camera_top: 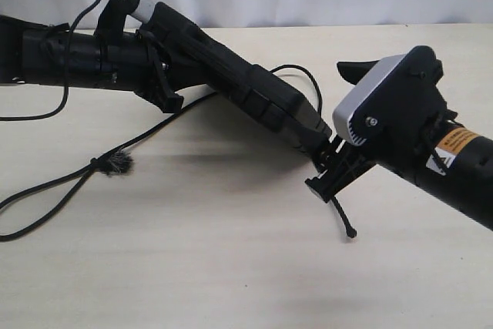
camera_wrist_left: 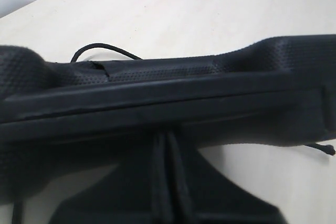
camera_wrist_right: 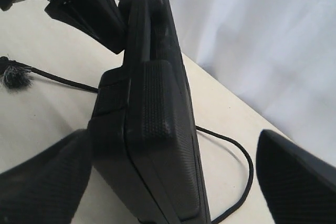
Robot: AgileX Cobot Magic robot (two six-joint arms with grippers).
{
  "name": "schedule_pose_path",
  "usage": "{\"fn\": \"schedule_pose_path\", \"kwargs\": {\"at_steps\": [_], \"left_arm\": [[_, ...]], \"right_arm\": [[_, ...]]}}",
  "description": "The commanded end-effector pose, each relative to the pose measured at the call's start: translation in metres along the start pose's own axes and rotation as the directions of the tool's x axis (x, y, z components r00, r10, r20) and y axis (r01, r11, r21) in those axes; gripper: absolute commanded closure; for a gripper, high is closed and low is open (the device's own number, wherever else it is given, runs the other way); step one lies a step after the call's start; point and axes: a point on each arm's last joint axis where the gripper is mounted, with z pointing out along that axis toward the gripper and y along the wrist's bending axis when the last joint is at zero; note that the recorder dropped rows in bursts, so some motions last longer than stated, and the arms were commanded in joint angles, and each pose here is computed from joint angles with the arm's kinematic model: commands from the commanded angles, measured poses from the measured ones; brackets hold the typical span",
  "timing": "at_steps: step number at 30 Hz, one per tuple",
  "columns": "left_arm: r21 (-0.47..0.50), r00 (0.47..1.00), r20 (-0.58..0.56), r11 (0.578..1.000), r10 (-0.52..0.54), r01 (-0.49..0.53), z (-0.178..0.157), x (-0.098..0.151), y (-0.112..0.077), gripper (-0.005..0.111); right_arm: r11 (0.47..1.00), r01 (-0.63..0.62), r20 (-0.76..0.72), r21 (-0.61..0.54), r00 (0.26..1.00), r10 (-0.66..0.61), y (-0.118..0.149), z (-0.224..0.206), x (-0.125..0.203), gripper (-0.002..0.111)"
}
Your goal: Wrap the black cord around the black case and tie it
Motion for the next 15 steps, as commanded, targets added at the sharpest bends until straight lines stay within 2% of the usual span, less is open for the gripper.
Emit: {"fn": "schedule_pose_path", "kwargs": {"at_steps": [1, 15], "left_arm": [[0.000, 0.999, 0.025, 1.000, 0.028, -0.028, 0.0003, -0.0061, -0.0009, 0.107], [-0.011, 0.999, 0.018, 1.000, 0.028, -0.028, 0.0003, -0.0054, 0.0001, 0.107]], "right_arm": [[1.000, 0.021, 0.000, -0.005, 1.000, -0.021, 0.0010, 0.0001, 0.0013, 0.028], [1.000, 0.028, 0.003, -0.008, 1.000, -0.028, 0.0012, 0.0001, 0.0010, 0.028]]}}
